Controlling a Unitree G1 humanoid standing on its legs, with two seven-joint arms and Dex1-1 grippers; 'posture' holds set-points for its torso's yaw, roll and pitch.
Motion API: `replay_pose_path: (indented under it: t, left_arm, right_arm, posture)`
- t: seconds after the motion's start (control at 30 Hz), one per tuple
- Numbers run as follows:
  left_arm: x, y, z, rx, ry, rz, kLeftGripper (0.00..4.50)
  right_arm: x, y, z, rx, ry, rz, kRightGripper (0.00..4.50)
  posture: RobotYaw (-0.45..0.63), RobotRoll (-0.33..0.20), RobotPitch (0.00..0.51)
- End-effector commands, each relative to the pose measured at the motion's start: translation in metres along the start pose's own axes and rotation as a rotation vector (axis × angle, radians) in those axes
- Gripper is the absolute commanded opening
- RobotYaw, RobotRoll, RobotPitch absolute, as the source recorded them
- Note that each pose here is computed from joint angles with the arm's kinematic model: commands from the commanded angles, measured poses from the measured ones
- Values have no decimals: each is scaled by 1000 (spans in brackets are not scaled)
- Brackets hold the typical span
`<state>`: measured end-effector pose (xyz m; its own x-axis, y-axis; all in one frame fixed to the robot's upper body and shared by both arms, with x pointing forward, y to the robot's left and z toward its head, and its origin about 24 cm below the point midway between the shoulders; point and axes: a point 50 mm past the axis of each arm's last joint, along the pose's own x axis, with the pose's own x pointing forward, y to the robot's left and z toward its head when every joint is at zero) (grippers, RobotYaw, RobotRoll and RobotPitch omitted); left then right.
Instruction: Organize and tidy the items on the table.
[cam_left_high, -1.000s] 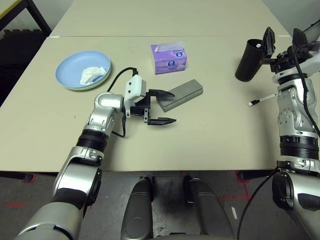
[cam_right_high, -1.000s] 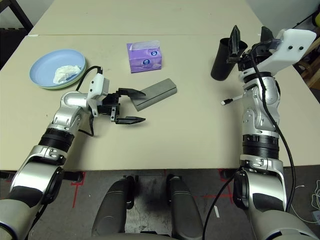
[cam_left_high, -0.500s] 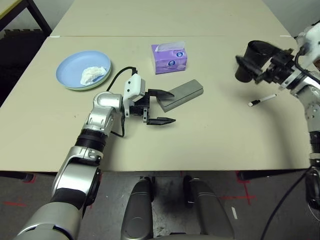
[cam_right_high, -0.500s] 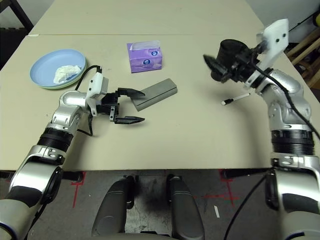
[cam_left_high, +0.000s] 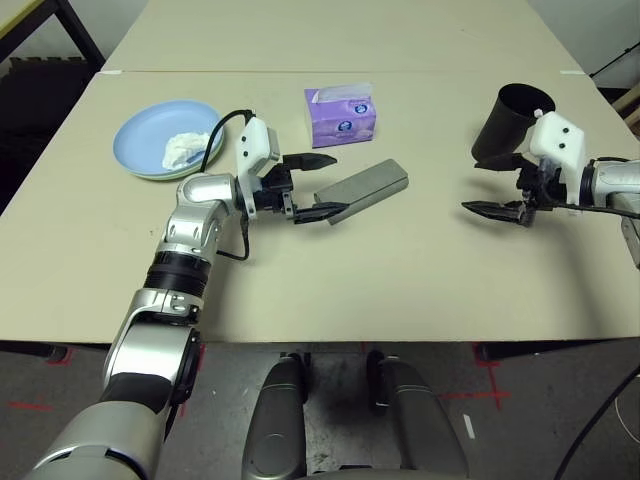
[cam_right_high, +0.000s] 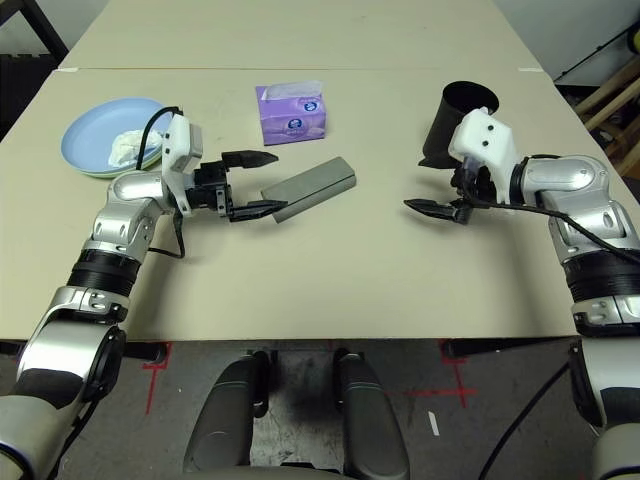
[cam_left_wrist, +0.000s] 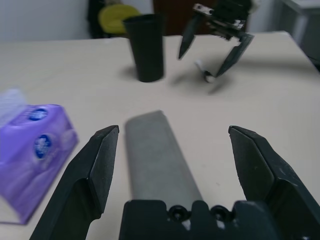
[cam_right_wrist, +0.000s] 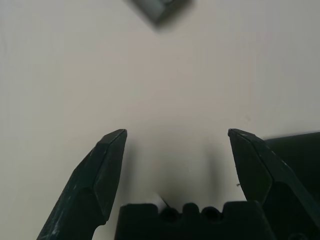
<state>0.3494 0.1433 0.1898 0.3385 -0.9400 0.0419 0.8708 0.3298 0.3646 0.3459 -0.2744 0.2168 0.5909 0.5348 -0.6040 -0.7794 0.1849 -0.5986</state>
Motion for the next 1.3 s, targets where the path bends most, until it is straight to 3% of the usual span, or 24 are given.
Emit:
replay_pose_path:
  t: [0.03,0.17,0.3,0.57,1.0,1.3]
  left_arm:
    - [-2,-1,0,-29,-24,49,4500]
    - [-4,-1,4,-30,-27,68,4500]
    - [-5,0,7,-30,-31,80,4500]
    - [-10,0,9,-35,-28,98,4500]
    - [-10,-4,13,-52,-21,85,4500]
    - [-9,-4,12,-72,-13,84,4500]
  right_arm:
    - [-5,-1,-11,-96,161,122,4459]
    - [-7,-8,-14,-203,318,203,4459]
    - [0,-11,-11,-263,373,236,4459]
    - [17,-10,-5,-326,366,263,4459]
    - [11,-7,-11,-354,422,313,4459]
    - [20,-3,-11,-378,419,337,4459]
  posture:
    - [137,0,213]
    - [152,0,215]
    - [164,0,221]
    - [185,0,234]
    - [186,0,239]
    - [194,0,241]
